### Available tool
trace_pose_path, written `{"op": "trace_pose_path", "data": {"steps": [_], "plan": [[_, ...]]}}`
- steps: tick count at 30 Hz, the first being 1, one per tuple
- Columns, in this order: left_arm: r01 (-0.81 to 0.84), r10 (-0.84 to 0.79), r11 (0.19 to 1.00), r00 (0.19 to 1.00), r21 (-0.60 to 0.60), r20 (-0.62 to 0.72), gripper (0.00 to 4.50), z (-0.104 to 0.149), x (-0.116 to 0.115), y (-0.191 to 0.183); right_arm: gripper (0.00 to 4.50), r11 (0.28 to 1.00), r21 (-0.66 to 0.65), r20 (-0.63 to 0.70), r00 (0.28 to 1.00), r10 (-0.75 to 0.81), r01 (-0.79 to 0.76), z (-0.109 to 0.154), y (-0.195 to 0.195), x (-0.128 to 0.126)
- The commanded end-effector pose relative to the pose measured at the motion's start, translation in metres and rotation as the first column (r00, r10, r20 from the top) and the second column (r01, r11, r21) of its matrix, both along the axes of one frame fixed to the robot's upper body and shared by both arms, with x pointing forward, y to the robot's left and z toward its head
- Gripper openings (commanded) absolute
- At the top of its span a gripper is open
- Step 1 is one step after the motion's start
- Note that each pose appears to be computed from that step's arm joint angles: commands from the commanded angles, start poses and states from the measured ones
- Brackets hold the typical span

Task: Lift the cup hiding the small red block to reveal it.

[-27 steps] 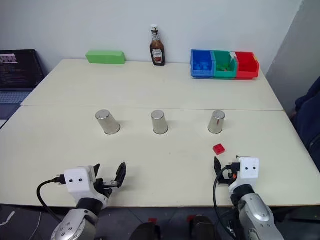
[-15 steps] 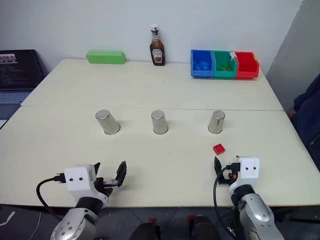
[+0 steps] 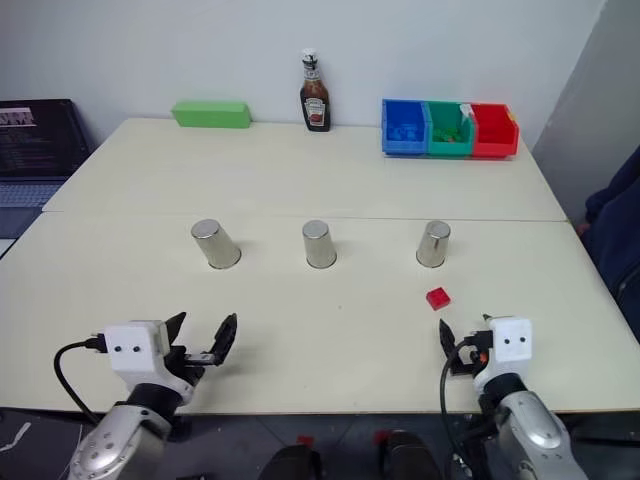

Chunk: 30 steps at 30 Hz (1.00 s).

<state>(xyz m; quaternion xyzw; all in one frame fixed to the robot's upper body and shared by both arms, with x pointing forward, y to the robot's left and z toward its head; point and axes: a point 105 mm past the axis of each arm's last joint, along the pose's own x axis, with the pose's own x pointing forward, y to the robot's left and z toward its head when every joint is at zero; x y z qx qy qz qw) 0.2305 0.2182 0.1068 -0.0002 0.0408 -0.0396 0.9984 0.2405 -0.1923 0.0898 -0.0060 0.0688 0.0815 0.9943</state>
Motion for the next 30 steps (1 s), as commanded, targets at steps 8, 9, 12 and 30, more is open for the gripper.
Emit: {"op": "trace_pose_path", "data": {"steps": [8, 9, 12, 30], "plan": [[0.147, -0.147, 0.989, 0.987, 0.005, 0.070, 4.50, 0.015, 0.008, 0.014, 4.46, 0.992, 0.001, 0.113, 0.986, 0.123, -0.124, 0.033, 0.003, -0.005], [0.146, -0.146, 0.989, 0.987, 0.005, 0.072, 4.50, 0.015, 0.009, 0.015, 4.46, 0.992, 0.004, 0.115, 0.985, 0.128, -0.129, 0.034, 0.005, -0.006], [0.147, -0.147, 0.989, 0.986, 0.008, 0.077, 4.50, 0.015, 0.010, 0.015, 4.46, 0.987, 0.013, 0.124, 0.980, 0.158, -0.161, 0.036, 0.011, -0.007], [0.157, -0.158, 0.987, 0.984, 0.019, 0.080, 4.50, 0.014, 0.013, 0.012, 4.46, 0.981, -0.015, 0.153, 0.969, 0.193, -0.193, 0.044, 0.016, -0.004]]}}
